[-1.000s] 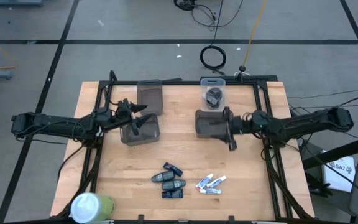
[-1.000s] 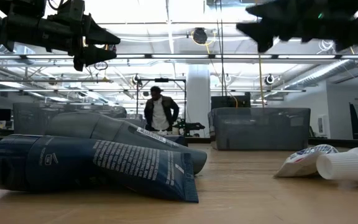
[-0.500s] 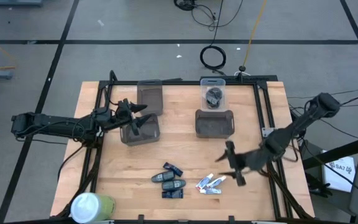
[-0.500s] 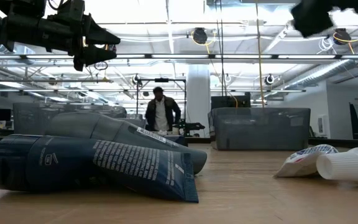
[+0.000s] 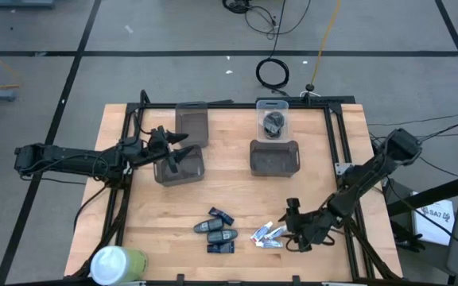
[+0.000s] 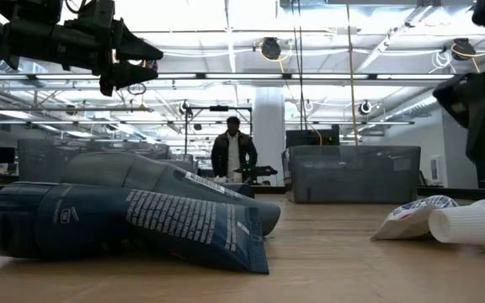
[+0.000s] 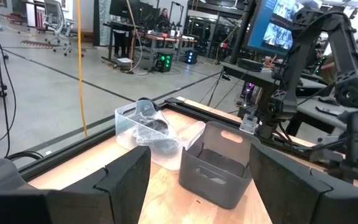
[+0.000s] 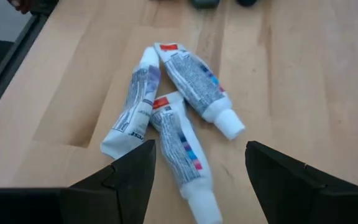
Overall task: Pick & Place Travel size toiletries
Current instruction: Put the top right white toothpaste into the bottom right black bin
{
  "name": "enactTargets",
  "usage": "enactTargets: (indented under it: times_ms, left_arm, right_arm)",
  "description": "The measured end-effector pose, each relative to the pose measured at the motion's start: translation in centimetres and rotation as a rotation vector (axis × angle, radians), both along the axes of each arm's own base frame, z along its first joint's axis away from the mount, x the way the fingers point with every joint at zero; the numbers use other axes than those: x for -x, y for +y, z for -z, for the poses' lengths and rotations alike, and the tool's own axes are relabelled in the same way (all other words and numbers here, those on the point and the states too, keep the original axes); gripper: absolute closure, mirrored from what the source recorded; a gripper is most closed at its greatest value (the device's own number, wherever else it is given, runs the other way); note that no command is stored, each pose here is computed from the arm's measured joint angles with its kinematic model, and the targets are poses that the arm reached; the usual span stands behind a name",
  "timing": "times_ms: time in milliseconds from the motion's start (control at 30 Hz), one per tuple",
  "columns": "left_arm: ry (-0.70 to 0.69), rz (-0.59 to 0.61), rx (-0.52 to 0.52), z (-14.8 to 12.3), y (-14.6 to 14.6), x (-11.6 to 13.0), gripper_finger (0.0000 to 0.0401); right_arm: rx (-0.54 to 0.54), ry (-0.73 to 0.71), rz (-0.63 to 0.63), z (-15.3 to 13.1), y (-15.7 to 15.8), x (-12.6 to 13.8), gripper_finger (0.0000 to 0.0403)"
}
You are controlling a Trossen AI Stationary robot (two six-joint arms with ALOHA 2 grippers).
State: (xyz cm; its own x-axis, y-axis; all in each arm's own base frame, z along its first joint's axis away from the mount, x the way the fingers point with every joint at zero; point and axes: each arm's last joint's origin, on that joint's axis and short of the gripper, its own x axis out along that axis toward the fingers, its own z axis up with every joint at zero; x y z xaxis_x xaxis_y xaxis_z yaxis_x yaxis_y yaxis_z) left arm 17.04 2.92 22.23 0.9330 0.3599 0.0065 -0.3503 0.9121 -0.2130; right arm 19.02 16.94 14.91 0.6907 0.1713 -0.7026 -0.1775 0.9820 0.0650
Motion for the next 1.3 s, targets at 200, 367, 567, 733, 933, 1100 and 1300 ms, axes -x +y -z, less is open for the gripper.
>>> enactTargets:
  times_ms: [200, 367, 567, 733, 933, 1100, 1300]
  left_arm:
    - [0.000, 0.000, 0.000, 0.0, 0.0, 0.0, 0.0130]
    - [0.000, 0.000, 0.000, 0.0, 0.0, 0.0, 0.0130]
    - [-0.001, 0.000, 0.000, 0.0, 0.0, 0.0, 0.0130]
    - [0.000, 0.000, 0.000, 0.0, 0.0, 0.0, 0.0130]
    - [0.000, 0.000, 0.000, 0.0, 0.0, 0.0, 0.0130]
    - [0.000, 0.000, 0.000, 0.0, 0.0, 0.0, 0.0130]
    - [-0.001, 0.000, 0.000, 0.0, 0.0, 0.0, 0.0130]
  right_arm:
    - [0.042, 0.031, -0.015, 1.8, 0.4, -0.5, 0.0167]
    - [0.023, 0.069, -0.045, 2.5, 0.7, -0.5, 0.0167]
    - [0.018, 0.060, -0.030, 2.7, 0.5, -1.0, 0.0170]
    - [0.038, 0.056, -0.034, 2.7, 0.0, -1.3, 0.0200]
    - [0.034, 0.070, -0.045, 2.7, -0.5, -1.7, 0.0250]
    - [0.033, 0.098, -0.025, 3.3, -1.4, -1.7, 0.0286]
    - [0.014, 0.075, -0.015, 3.7, -1.9, -1.6, 0.0317]
